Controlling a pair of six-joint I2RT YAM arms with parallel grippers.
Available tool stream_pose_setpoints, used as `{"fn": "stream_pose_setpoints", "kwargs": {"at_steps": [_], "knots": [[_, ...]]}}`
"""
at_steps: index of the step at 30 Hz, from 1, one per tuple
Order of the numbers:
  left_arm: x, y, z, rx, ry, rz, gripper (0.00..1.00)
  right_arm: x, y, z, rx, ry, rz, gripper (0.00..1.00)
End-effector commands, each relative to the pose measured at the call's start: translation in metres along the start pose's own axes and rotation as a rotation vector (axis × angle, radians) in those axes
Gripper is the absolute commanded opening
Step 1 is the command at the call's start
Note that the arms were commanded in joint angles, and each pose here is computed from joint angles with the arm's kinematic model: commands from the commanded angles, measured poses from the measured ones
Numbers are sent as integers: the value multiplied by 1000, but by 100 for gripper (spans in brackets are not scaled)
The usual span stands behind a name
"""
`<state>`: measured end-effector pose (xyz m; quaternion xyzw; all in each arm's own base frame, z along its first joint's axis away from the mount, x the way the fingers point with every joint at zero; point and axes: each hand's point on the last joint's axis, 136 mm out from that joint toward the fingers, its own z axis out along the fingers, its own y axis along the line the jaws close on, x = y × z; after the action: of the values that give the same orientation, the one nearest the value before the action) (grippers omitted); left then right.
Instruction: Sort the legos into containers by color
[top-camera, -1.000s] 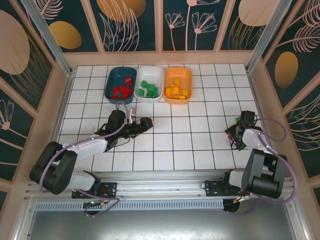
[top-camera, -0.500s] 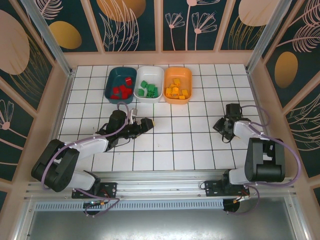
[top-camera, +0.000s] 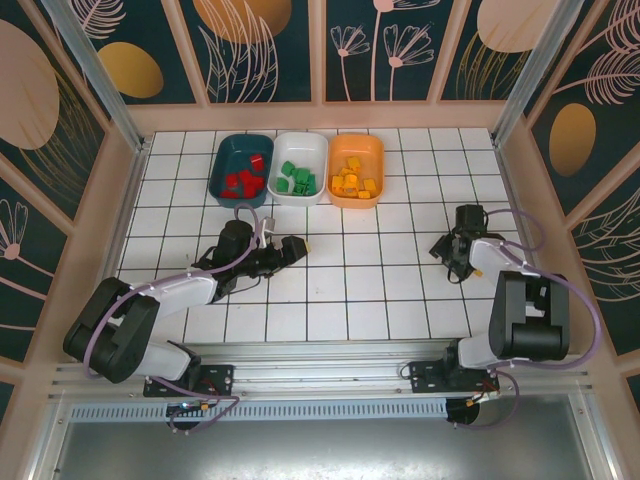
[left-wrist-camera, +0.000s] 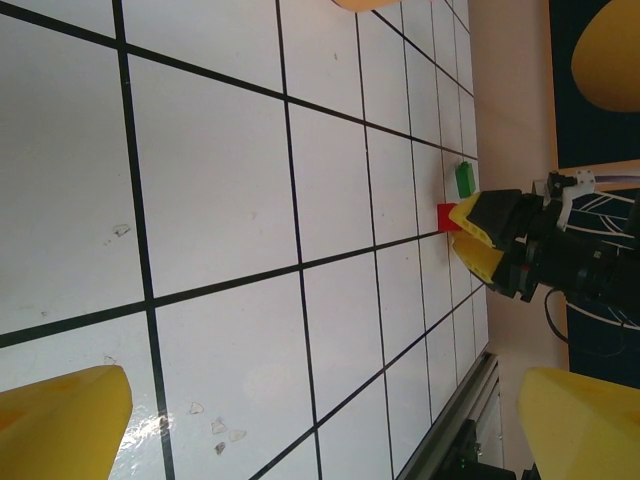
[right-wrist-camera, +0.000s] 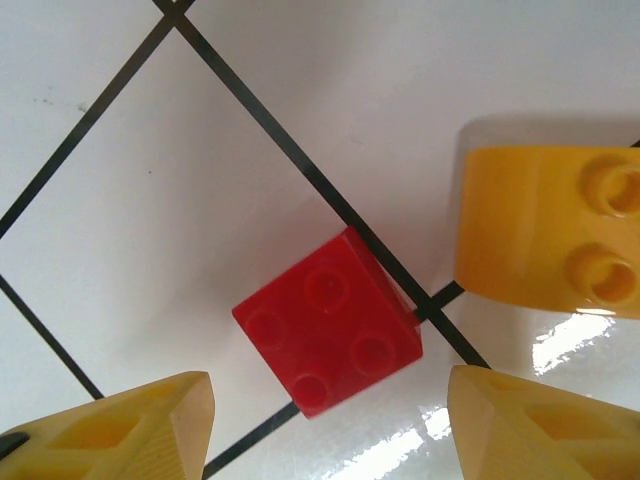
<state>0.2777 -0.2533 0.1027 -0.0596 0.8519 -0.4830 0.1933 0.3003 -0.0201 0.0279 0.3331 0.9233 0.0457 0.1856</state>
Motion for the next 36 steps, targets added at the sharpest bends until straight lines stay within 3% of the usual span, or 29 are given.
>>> {"fn": "stream_pose_setpoints", "kwargs": {"at_steps": [1, 9, 18, 23, 28, 33, 36], "knots": [[-5, -12, 1, 36, -6, 38, 98, -14, 8, 4, -10, -19, 20, 61], [-5, -11, 1, 28, -5, 39, 99, -26, 43, 13, -65, -12, -53, 56], [-6, -9, 3, 17, -1, 37, 99, -24, 50, 26, -37, 6, -94, 54], [-9, -8, 1, -5, -15, 45, 99, -23, 54, 25, 10, -11, -131, 32], [-26, 0, -13, -69, -78, 23, 99, -28, 71, 9, -20, -57, -154, 27], [-67, 34, -55, -142, -214, -117, 99, -28, 124, -28, -120, -117, -207, 26], [-94, 64, -93, -210, -323, -221, 98, -11, 194, -56, -258, -146, -291, 26]]}}
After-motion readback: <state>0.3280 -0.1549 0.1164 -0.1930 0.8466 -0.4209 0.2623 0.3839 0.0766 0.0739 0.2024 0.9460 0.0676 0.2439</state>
